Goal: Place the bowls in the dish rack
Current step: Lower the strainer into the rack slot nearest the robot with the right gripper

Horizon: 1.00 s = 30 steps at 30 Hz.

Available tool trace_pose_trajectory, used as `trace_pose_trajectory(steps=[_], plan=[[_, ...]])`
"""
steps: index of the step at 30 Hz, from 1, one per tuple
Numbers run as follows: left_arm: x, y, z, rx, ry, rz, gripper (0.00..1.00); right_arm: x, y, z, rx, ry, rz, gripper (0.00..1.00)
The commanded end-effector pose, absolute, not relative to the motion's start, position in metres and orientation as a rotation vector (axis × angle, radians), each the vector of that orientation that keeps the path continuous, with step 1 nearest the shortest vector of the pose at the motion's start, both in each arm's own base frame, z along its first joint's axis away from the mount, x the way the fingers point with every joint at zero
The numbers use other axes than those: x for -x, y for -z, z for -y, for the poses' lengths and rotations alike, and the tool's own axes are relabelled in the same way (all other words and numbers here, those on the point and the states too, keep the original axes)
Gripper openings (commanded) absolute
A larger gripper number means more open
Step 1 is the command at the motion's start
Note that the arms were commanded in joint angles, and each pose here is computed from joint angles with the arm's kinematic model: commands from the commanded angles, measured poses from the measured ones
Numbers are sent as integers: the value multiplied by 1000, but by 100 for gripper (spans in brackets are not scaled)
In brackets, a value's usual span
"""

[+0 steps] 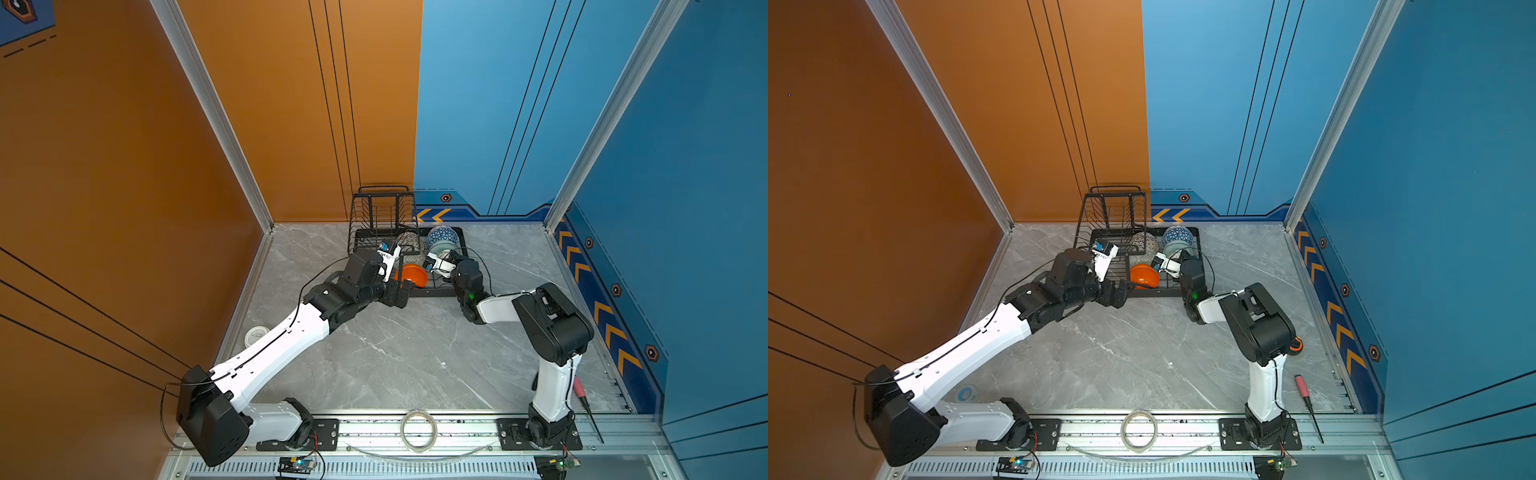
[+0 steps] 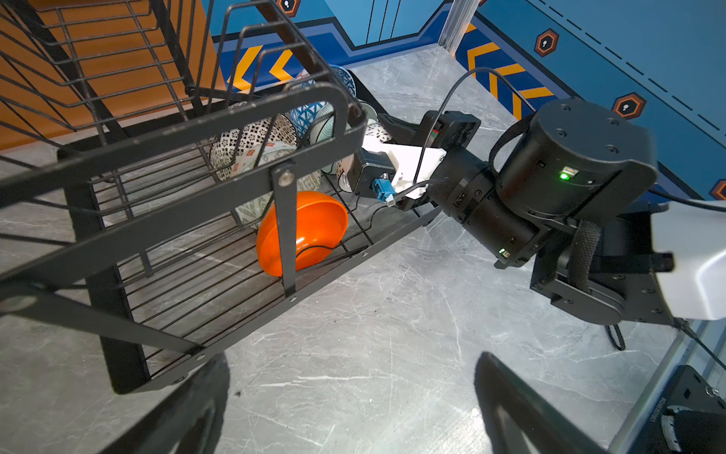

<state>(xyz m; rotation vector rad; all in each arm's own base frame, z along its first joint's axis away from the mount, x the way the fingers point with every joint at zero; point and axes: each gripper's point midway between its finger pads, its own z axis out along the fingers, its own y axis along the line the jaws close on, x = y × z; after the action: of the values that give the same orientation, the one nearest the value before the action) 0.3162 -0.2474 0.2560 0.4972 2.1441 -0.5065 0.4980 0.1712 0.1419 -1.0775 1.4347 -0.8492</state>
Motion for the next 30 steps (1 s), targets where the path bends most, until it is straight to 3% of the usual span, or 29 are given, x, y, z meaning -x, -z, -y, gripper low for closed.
trace_pose_trajectory(steps=[1,30], plan=[[-314,-259,243,-478,529,-2132,98,-499,-148,-166,1038,864,-1425,0],[-315,-257,238,-463,530,-2137,98,-466,-108,-193,1203,621,-1584,0]])
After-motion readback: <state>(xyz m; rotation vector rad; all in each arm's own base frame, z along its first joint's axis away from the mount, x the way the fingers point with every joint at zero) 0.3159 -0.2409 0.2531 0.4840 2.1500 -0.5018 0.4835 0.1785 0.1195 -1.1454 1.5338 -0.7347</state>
